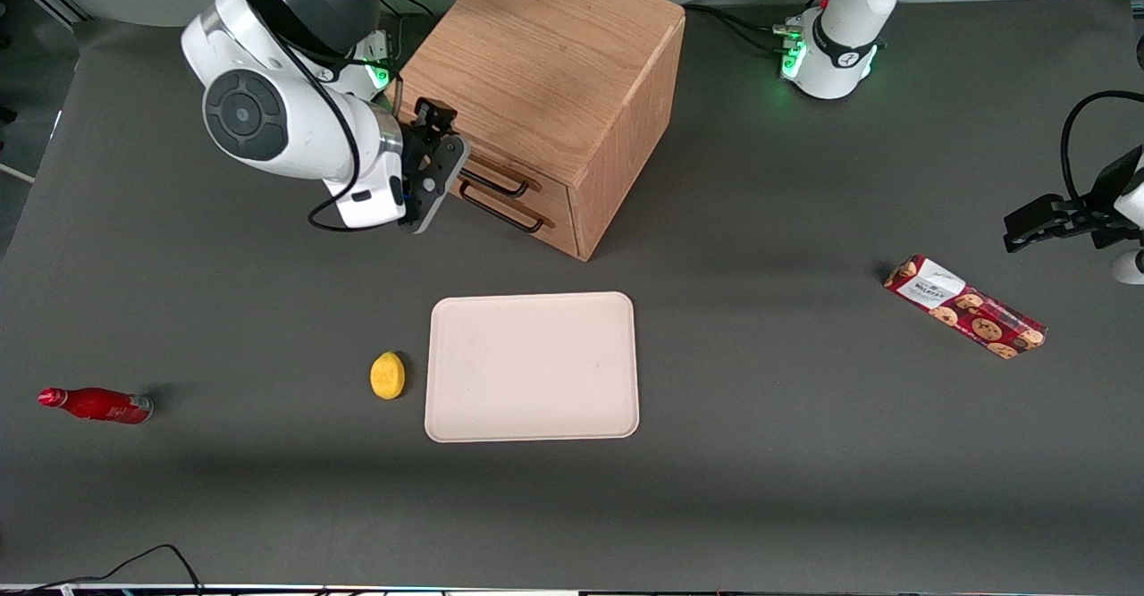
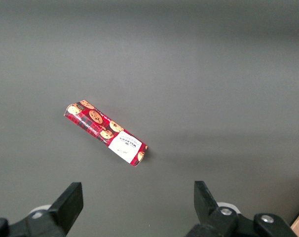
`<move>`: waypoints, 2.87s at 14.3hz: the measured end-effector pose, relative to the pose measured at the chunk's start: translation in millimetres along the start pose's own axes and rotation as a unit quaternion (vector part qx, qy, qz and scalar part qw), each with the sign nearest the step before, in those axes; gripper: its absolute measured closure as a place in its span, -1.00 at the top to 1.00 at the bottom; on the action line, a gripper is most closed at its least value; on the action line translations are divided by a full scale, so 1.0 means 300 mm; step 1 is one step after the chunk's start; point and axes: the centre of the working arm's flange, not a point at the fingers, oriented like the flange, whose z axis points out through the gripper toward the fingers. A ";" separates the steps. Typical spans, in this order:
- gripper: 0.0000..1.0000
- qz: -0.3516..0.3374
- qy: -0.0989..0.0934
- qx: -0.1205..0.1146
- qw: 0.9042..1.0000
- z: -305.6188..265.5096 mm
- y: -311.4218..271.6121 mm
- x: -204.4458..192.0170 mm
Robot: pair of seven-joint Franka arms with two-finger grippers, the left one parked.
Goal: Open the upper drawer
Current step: 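Hook the right gripper onto the upper drawer's black handle, then pull the upper drawer outward from the cabinet with the right gripper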
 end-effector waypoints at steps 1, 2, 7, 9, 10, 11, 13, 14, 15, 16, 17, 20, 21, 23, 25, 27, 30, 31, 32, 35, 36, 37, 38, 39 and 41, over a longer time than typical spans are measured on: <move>1.00 0.002 0.002 -0.001 1.000 0.041 0.011 0.007; 1.00 0.004 0.003 -0.002 1.000 0.081 0.018 0.012; 1.00 0.010 0.006 -0.005 1.000 0.179 0.042 0.018; 1.00 0.007 0.017 -0.011 1.000 0.224 0.042 0.029; 1.00 0.006 0.021 -0.013 1.000 0.249 0.039 0.034; 1.00 0.005 0.025 -0.016 1.000 0.272 0.039 0.037; 1.00 0.006 0.030 -0.019 0.999 0.297 0.045 0.038; 1.00 0.005 0.031 -0.022 0.999 0.305 0.049 0.038; 1.00 0.005 0.033 -0.027 0.999 0.313 0.054 0.038; 1.00 0.002 0.033 -0.035 0.999 0.321 0.061 0.037; 1.00 0.000 0.031 -0.043 0.999 0.327 0.068 0.035; 1.00 -0.005 0.030 -0.057 0.998 0.333 0.078 0.034; 1.00 -0.005 0.030 -0.060 0.998 0.333 0.084 0.033; 1.00 -0.005 0.030 -0.068 0.997 0.327 0.101 0.028; 1.00 -0.008 0.026 -0.087 0.996 0.321 0.128 0.024; 1.00 -0.007 0.024 -0.097 0.995 0.314 0.172 0.022; 1.00 0.003 0.032 -0.103 0.994 0.275 0.267 0.022; 1.00 0.005 0.037 -0.104 0.994 0.257 0.303 0.022; 1.00 0.006 0.041 -0.106 0.994 0.240 0.341 0.019; 1.00 -0.001 0.051 -0.105 0.993 0.197 0.470 0.002; 1.00 -0.005 0.056 -0.106 0.993 0.178 0.511 -0.005; 1.00 -0.008 0.060 -0.109 0.992 0.159 0.556 -0.016; 1.00 -0.012 0.063 -0.111 0.992 0.138 0.606 -0.031; 1.00 -0.016 0.067 -0.114 0.991 0.118 0.658 -0.046; 1.00 -0.018 0.071 -0.115 0.991 0.073 0.742 -0.065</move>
